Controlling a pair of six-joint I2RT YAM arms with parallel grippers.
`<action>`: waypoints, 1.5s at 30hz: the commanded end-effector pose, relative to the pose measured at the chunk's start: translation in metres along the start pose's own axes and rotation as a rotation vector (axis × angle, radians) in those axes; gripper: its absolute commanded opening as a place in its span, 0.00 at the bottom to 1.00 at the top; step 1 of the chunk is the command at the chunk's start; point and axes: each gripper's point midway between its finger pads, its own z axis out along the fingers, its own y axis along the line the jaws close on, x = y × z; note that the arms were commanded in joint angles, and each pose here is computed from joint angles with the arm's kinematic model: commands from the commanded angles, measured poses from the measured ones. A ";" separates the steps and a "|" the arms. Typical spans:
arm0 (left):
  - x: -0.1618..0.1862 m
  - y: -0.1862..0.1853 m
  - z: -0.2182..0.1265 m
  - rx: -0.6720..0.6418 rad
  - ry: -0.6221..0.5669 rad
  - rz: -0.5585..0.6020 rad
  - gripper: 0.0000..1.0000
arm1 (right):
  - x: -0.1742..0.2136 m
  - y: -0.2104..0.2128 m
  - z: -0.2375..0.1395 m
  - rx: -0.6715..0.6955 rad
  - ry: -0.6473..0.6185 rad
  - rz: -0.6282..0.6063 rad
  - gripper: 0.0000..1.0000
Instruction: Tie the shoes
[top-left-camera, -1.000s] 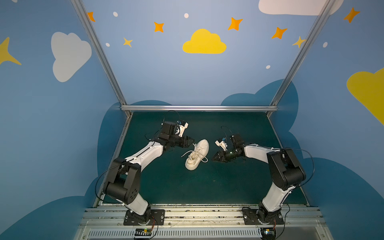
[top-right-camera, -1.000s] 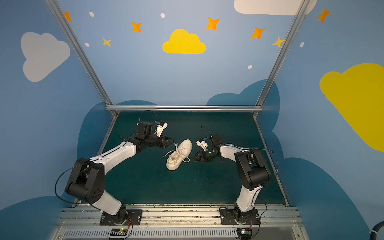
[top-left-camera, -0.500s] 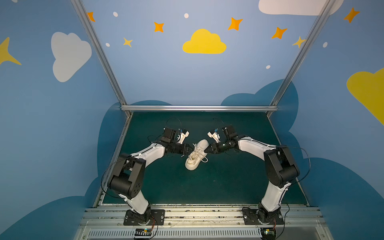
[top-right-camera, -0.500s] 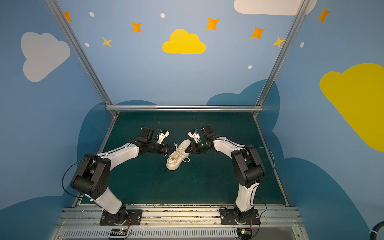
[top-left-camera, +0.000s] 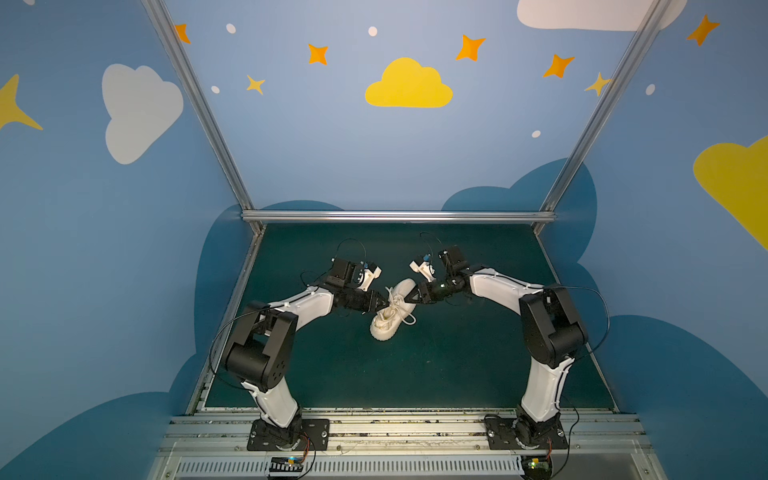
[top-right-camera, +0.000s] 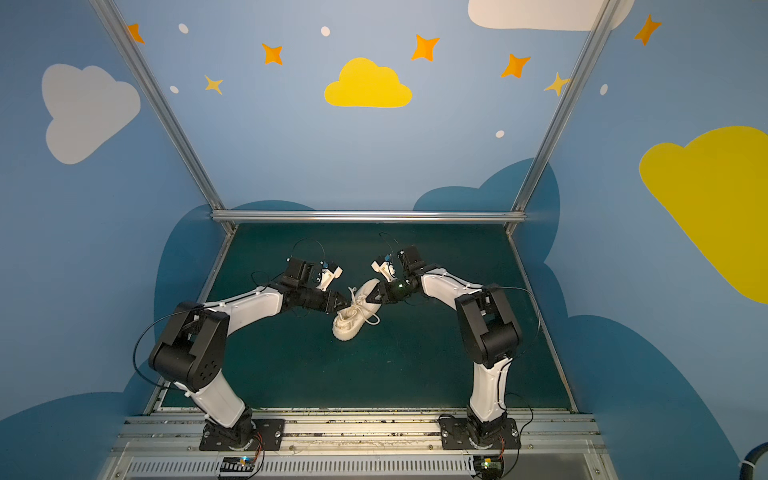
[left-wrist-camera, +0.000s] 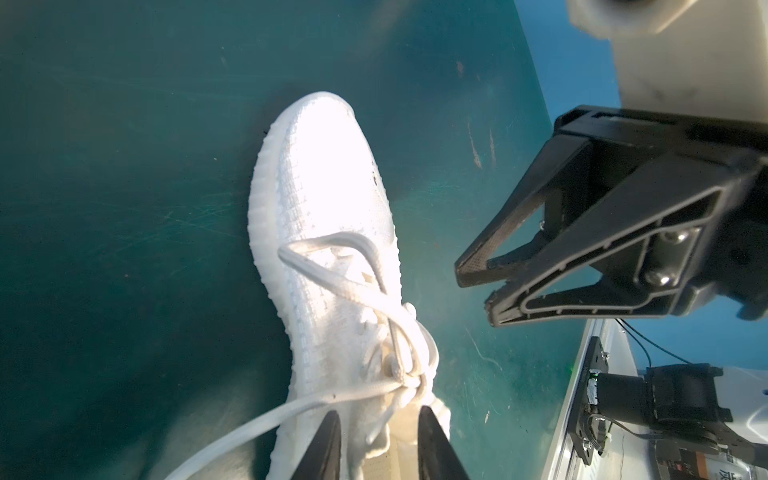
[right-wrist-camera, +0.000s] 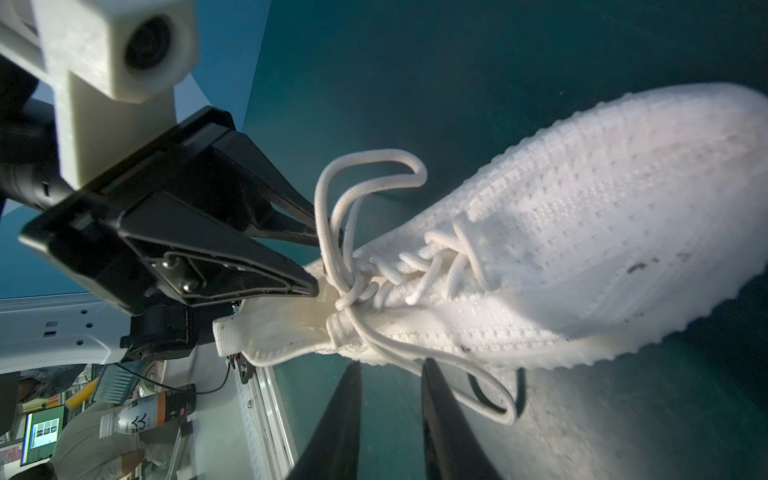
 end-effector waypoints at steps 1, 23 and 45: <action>0.000 -0.003 0.003 0.024 0.006 0.000 0.29 | 0.000 0.004 0.005 -0.019 0.020 -0.007 0.26; -0.016 -0.006 -0.014 -0.002 -0.058 0.024 0.03 | -0.007 0.013 0.028 0.067 0.056 -0.068 0.33; -0.014 -0.002 -0.028 -0.021 -0.079 0.016 0.03 | -0.011 0.020 0.040 0.109 0.055 -0.105 0.33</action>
